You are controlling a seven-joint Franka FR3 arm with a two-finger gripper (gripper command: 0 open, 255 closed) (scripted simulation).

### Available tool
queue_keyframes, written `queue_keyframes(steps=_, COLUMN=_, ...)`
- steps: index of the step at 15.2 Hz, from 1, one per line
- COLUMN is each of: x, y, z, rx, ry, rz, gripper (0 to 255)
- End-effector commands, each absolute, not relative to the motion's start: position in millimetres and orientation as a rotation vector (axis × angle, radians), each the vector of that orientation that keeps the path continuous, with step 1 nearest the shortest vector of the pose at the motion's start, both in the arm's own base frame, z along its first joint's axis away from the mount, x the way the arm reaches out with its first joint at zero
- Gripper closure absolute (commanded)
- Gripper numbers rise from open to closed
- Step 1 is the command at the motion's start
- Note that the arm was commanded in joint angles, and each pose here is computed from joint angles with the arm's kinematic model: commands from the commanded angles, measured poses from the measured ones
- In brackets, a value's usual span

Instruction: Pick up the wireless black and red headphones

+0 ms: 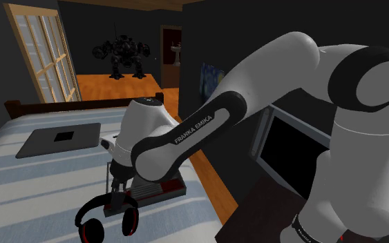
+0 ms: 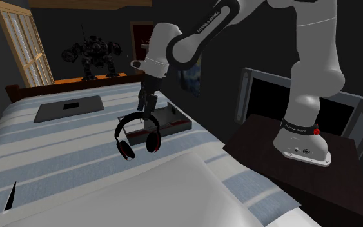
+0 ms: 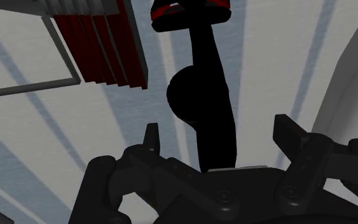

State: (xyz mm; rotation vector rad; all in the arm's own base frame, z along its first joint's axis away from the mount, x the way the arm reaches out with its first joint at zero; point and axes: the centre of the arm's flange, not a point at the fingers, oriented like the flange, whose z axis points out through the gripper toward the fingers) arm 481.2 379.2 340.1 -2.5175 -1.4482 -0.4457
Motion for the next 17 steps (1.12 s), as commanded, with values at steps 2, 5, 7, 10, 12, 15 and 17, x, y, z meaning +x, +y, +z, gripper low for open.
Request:
queue_keyframes(steps=2, x=481.4, y=379.0, z=324.2, rx=-2.516, ry=-1.450, rz=-0.447, gripper=0)
queue_keyframes(steps=5, x=481.4, y=379.0, z=315.9, rx=-2.516, ry=-1.450, rz=-0.447, gripper=0)
queue_keyframes(steps=7, x=481.3, y=379.4, z=315.9, rx=-2.516, ry=-1.450, rz=-0.447, gripper=255)
queue_keyframes(steps=10, x=481.4, y=379.4, z=315.9, rx=-2.516, ry=-1.450, rz=-0.447, gripper=255)
queue_keyframes(steps=12, x=481.6, y=379.3, z=315.9, rx=-2.516, ry=-1.450, rz=-0.447, gripper=255)
queue_keyframes(steps=15, x=481.4, y=379.0, z=315.9, rx=-2.516, ry=-1.450, rz=-0.447, gripper=255)
queue_keyframes(steps=17, x=481.3, y=379.0, z=326.4, rx=-2.516, ry=-1.450, rz=-0.447, gripper=255)
